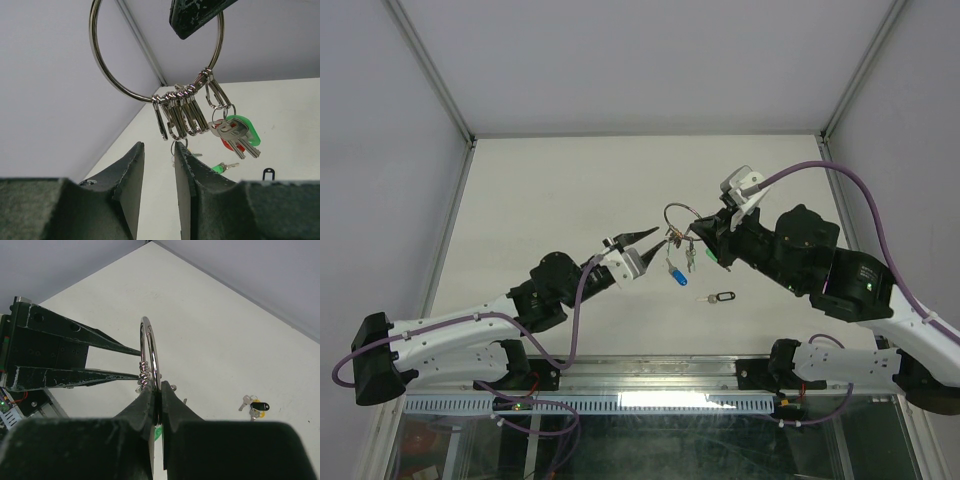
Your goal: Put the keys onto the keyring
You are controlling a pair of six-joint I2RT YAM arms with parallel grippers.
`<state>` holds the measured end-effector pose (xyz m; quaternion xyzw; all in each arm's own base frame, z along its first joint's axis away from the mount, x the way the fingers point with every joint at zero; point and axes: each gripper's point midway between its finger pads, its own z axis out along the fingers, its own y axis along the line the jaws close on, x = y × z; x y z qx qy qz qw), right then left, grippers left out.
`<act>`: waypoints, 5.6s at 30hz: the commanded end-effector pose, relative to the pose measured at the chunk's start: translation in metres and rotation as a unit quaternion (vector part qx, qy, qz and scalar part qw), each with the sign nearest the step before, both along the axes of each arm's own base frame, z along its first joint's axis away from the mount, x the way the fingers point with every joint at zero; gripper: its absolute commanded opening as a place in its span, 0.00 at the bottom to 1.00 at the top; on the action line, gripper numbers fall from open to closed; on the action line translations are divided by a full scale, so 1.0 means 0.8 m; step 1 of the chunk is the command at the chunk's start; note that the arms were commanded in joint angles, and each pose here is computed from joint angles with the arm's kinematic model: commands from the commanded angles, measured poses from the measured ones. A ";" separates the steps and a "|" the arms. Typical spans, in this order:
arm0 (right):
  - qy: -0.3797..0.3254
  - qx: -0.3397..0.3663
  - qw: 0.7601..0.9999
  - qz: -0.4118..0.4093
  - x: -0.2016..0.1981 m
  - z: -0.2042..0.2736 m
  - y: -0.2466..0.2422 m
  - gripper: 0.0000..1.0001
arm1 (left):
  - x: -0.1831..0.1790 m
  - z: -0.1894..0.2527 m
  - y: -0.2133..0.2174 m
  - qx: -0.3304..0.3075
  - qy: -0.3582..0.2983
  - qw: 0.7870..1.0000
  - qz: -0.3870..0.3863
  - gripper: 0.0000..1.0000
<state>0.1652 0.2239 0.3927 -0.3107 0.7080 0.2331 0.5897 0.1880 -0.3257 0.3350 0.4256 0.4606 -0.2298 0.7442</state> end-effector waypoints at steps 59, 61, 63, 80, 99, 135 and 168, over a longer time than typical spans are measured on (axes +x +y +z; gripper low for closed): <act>-0.001 0.097 0.993 -0.063 0.017 0.018 -0.008 0.00 | 0.005 0.016 0.012 0.033 0.006 0.999 0.030 0.00; 0.003 0.096 0.994 -0.061 0.017 0.014 -0.005 0.00 | 0.005 0.010 0.015 0.058 0.006 0.998 0.033 0.00; 0.007 0.094 0.994 -0.055 0.016 0.009 0.000 0.00 | 0.007 0.002 0.019 0.089 0.008 0.995 0.039 0.00; 0.055 0.081 0.995 0.021 -0.008 -0.021 0.037 0.00 | 0.044 -0.017 0.082 0.300 -0.071 0.938 0.157 0.00; 0.100 0.022 0.994 0.037 -0.014 -0.052 0.053 0.02 | 0.062 0.011 0.108 0.408 -0.197 0.866 0.212 0.00; 0.038 0.065 0.985 0.156 -0.040 -0.014 0.091 0.44 | 0.019 0.021 0.110 0.542 -0.537 0.635 0.119 0.00; 0.006 0.008 0.994 0.108 0.027 -0.086 0.165 0.40 | 0.012 0.017 0.106 0.541 -0.551 0.628 0.097 0.00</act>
